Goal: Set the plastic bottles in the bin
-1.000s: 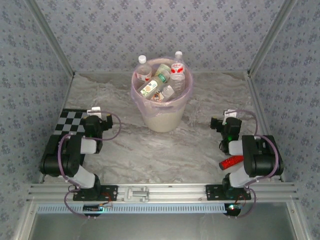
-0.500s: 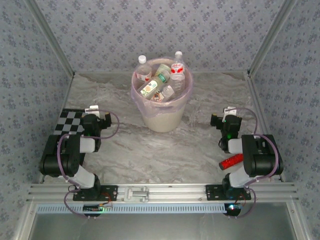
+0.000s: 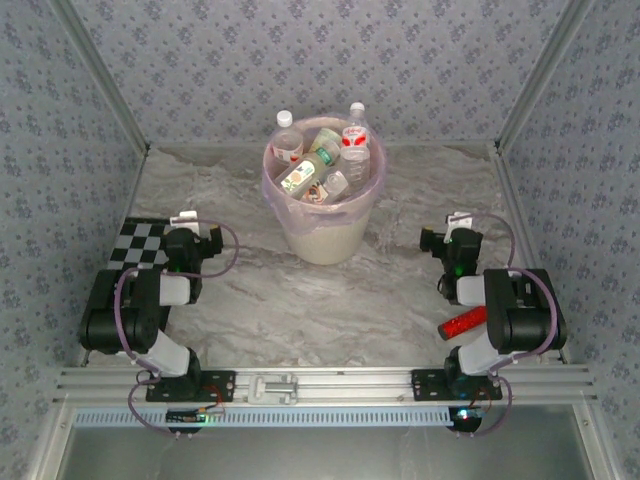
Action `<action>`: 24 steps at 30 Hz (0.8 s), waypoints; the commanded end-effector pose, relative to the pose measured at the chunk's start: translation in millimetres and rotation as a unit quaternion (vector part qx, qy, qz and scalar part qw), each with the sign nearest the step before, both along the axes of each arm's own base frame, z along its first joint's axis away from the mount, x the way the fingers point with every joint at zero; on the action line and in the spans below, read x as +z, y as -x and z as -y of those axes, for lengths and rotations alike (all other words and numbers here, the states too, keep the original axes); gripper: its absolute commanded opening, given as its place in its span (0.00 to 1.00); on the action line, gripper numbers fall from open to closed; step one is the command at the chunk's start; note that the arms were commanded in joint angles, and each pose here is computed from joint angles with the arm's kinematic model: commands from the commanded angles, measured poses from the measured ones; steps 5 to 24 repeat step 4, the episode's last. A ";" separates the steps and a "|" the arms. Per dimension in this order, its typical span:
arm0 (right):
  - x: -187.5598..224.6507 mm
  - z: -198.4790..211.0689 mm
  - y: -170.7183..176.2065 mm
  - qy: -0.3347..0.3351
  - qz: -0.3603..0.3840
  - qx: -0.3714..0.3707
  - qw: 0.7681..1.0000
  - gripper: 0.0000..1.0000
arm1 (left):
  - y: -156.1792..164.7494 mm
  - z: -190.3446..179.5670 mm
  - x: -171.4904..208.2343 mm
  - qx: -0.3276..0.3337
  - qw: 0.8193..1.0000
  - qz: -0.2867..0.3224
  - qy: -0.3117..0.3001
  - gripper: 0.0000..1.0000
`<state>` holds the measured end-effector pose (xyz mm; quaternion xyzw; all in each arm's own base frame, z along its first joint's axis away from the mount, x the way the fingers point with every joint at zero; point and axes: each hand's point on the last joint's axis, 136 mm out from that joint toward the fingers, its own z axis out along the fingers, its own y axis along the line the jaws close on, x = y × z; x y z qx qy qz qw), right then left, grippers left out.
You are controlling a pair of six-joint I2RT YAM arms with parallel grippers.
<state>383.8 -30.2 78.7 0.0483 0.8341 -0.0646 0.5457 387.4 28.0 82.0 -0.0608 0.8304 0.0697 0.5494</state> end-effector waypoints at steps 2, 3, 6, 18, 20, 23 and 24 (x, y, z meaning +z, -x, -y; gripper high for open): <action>6.1 -3.3 -5.9 0.002 0.004 0.016 1.000 1.00 | -7.0 1.6 8.7 -0.003 1.000 0.014 0.008 0.99; 6.4 -3.3 -5.9 0.002 0.005 0.016 1.000 1.00 | -7.0 1.6 8.7 -0.003 1.000 0.014 0.009 0.99; 6.3 -3.0 -5.7 0.003 0.005 0.015 1.000 1.00 | -6.8 2.3 8.3 -0.004 1.000 0.013 0.009 0.99; 6.3 -3.0 -5.7 0.003 0.005 0.015 1.000 1.00 | -6.8 2.3 8.3 -0.004 1.000 0.013 0.009 0.99; 6.3 -3.0 -5.7 0.003 0.005 0.015 1.000 1.00 | -6.8 2.3 8.3 -0.004 1.000 0.013 0.009 0.99; 6.3 -3.0 -5.7 0.003 0.005 0.015 1.000 1.00 | -6.8 2.3 8.3 -0.004 1.000 0.013 0.009 0.99; 6.3 -3.0 -5.7 0.003 0.005 0.015 1.000 1.00 | -6.8 2.3 8.3 -0.004 1.000 0.013 0.009 0.99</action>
